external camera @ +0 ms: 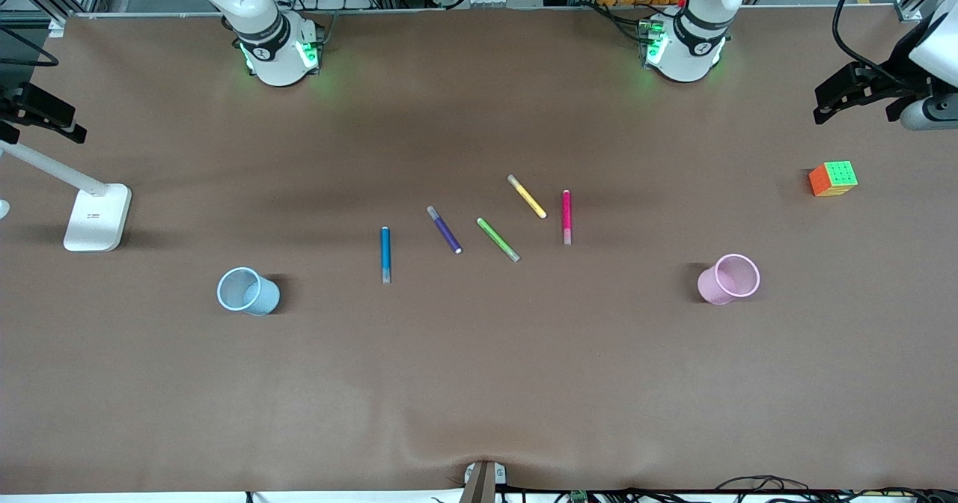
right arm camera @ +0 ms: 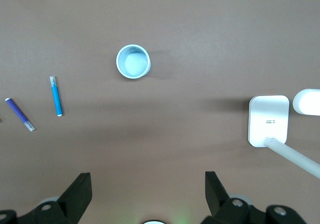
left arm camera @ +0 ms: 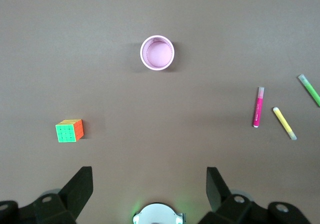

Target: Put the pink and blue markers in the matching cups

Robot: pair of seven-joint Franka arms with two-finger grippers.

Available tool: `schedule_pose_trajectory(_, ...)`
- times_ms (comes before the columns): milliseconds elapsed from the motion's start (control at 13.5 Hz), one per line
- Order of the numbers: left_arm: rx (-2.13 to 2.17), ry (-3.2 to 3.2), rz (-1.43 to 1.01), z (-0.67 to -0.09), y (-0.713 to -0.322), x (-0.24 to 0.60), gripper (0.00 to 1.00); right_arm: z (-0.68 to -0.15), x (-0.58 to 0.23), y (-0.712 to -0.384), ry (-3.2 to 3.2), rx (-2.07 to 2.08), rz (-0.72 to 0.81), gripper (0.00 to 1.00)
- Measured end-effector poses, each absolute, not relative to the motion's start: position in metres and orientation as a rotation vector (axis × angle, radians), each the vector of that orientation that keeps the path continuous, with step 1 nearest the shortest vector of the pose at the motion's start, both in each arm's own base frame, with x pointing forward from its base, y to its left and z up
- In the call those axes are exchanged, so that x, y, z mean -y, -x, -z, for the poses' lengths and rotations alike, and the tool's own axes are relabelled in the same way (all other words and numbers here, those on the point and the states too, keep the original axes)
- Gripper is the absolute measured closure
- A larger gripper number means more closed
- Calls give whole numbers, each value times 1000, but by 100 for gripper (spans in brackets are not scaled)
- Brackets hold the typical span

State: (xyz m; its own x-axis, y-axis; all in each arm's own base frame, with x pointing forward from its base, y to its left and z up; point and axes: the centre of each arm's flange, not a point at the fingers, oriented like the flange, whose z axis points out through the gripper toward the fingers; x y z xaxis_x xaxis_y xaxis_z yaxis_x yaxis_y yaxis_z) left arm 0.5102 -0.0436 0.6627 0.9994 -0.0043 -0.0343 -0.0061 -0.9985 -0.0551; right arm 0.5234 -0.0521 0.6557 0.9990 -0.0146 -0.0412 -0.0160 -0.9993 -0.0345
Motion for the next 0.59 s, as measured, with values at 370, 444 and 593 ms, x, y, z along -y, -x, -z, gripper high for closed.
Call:
schedule_pose_trajectory(370, 2, 3087, -53, -664, -510, 39, 0, -656, 51, -523, 3106, -22, -63, 0)
schedule_pose_trajectory(444, 1, 3087, -51, -665, -510, 37, 0, -656, 51, -523, 3106, -21, -63, 0)
schedule_pose_trajectory(593, 0, 3088, -46, -666, -510, 36, 0, -656, 50, -524, 3105, -17, -63, 0)
